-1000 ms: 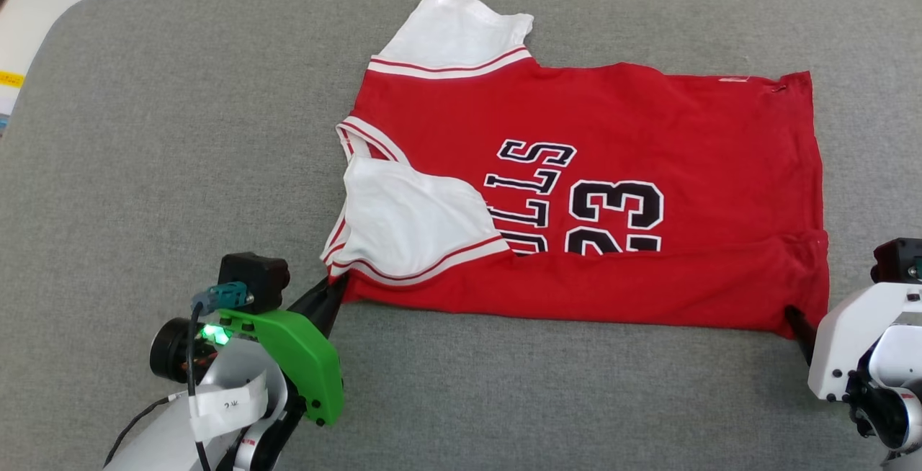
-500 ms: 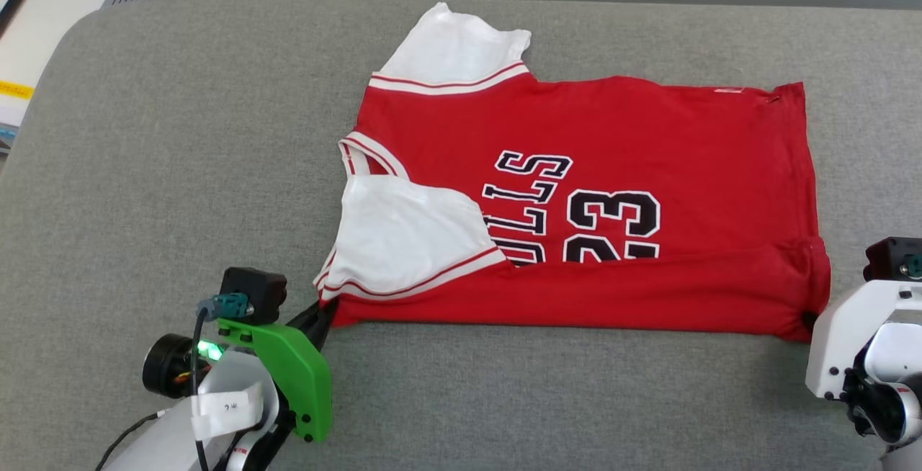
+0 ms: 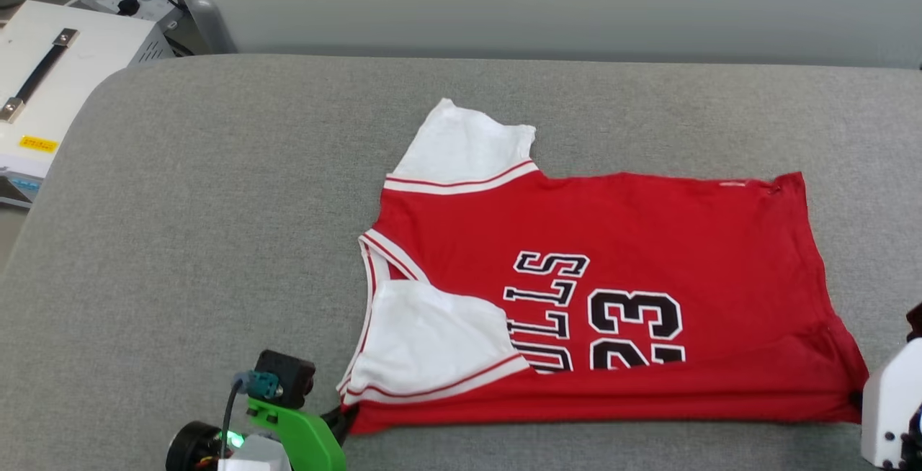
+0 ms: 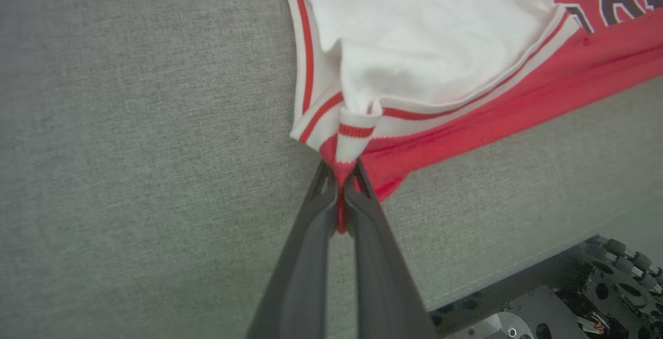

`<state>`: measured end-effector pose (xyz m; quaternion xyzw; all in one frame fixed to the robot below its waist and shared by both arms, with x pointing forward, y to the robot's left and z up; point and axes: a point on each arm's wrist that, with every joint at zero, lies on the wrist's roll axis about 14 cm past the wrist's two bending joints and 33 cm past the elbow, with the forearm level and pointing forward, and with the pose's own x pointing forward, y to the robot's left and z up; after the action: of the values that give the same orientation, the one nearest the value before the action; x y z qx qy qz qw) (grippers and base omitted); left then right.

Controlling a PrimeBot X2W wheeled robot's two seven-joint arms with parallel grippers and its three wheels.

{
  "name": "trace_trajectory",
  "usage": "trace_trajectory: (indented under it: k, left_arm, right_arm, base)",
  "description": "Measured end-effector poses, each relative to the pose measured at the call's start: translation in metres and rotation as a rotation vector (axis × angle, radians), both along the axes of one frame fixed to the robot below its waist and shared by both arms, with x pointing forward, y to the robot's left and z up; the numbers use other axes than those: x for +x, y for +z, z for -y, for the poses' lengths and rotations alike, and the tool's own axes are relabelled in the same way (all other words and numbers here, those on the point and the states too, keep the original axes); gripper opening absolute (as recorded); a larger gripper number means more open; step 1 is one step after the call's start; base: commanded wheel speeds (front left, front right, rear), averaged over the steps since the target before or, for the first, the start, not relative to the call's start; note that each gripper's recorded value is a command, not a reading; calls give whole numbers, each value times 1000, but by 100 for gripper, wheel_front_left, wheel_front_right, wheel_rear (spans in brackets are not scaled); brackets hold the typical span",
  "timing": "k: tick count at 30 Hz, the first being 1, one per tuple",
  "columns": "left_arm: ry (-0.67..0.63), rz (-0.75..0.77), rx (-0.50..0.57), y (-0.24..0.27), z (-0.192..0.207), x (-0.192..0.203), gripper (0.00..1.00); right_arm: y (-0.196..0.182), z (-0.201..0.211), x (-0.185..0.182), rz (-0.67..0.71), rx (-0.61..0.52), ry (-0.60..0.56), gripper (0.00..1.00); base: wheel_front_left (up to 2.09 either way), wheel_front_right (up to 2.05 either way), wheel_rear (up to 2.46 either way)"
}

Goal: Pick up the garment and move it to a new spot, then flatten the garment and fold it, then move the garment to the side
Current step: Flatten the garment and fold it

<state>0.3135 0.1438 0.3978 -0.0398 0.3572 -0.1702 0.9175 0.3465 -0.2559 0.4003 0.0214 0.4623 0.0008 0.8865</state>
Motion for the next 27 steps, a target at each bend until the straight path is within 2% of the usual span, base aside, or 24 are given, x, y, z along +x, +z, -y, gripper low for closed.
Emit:
trace_trajectory:
  k: [6,9,10,11,12,16,20,23,27]
  left_arm:
    - [-14,-41,-23,-7,11,-20,0]
    - [-16,-62,-31,-13,14,-24,0]
    - [-19,-68,-31,-15,16,-25,3]
    - [-20,-73,-32,-17,17,-26,37]
    - [-18,-73,-33,-18,17,-26,100]
    - [-2,-43,-33,-18,15,-21,100]
    - [24,61,-19,-7,7,-8,100]
    - [57,168,-36,9,4,5,100]
    - [93,365,-60,46,-1,27,100]
  right_arm:
    - [-8,4,-27,-49,15,-24,0]
    - [-14,-3,-34,-57,65,-51,0]
    - [-16,-4,-36,-58,70,-56,0]
    - [-18,-3,-36,-55,65,-57,0]
    - [-18,-2,-35,-45,62,-58,100]
    - [-15,-5,-30,15,89,-71,100]
    - [-2,-9,-20,103,105,-59,100]
    - [18,-8,-7,218,97,-48,100]
    - [60,-13,15,448,118,-36,100]
  base:
    - [0,0,0]
    - [0,0,0]
    - [0,0,0]
    - [0,0,0]
    - [0,0,0]
    - [0,0,0]
    - [0,0,0]
    - [0,0,0]
    - [0,0,0]
